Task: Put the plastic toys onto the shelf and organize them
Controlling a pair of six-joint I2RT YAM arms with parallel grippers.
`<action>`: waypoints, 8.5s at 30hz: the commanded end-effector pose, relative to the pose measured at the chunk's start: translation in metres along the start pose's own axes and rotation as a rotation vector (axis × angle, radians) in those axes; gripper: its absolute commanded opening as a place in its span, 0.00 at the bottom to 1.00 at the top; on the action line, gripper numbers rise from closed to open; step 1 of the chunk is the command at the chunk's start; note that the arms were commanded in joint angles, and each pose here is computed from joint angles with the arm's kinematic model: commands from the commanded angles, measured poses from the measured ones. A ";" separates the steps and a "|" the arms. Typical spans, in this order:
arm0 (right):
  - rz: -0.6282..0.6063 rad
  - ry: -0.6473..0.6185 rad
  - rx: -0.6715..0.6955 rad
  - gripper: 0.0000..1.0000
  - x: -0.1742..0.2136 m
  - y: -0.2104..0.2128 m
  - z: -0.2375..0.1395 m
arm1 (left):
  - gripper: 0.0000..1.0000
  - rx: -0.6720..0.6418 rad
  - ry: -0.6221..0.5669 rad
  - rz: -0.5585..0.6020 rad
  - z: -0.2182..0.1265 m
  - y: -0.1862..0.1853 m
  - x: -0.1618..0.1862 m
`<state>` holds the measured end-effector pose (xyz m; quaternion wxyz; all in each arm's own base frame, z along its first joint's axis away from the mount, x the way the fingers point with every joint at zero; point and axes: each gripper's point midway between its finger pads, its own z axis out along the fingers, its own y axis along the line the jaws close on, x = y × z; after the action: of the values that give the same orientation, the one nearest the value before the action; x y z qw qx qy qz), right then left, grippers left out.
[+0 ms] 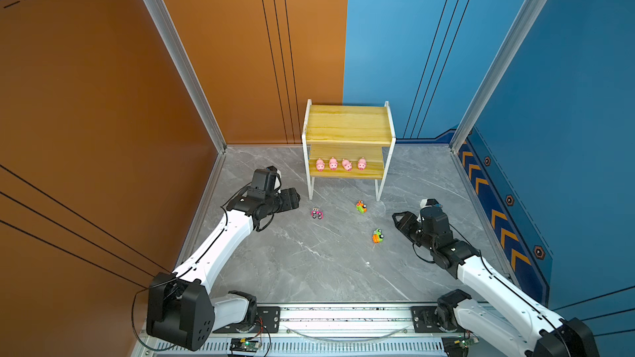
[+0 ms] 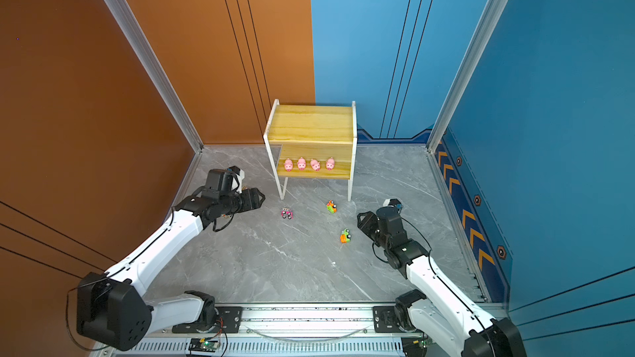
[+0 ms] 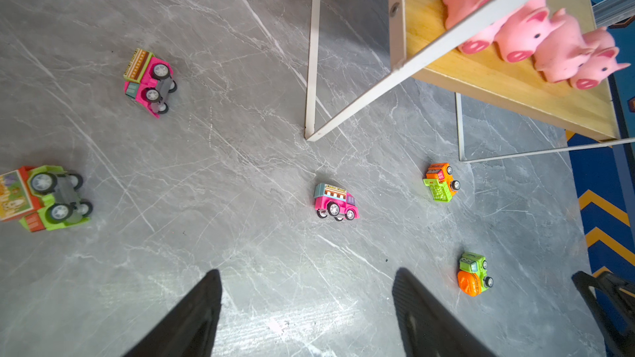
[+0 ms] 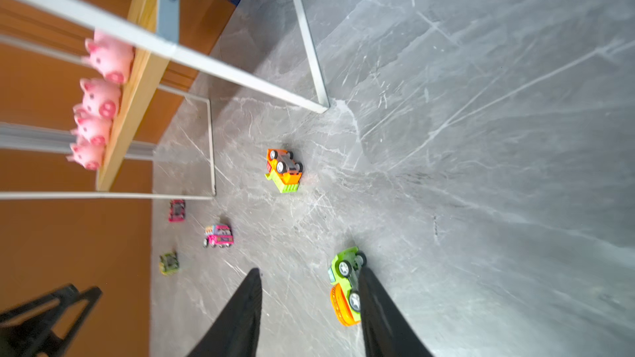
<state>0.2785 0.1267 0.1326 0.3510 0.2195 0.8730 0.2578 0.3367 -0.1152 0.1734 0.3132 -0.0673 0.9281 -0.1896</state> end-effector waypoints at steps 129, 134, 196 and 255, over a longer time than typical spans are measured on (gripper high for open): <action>-0.371 0.182 0.656 0.61 0.036 -0.109 0.048 | 0.81 0.004 0.035 0.077 0.008 -0.008 0.016; -0.305 0.113 0.693 0.64 0.020 -0.115 0.051 | 0.81 0.007 0.035 0.074 0.008 -0.008 0.015; -0.274 -0.056 0.481 0.54 -0.004 -0.071 0.111 | 0.81 0.042 0.039 0.099 0.004 -0.020 0.019; -0.691 -0.307 0.112 0.20 -0.184 0.229 -0.081 | 0.85 0.334 -0.069 0.839 -0.076 -0.183 0.042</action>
<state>0.3809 0.1719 0.4082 0.5397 -0.0067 0.8403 0.0511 0.2632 -0.2692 0.2821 0.4113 0.3451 0.8237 -0.1824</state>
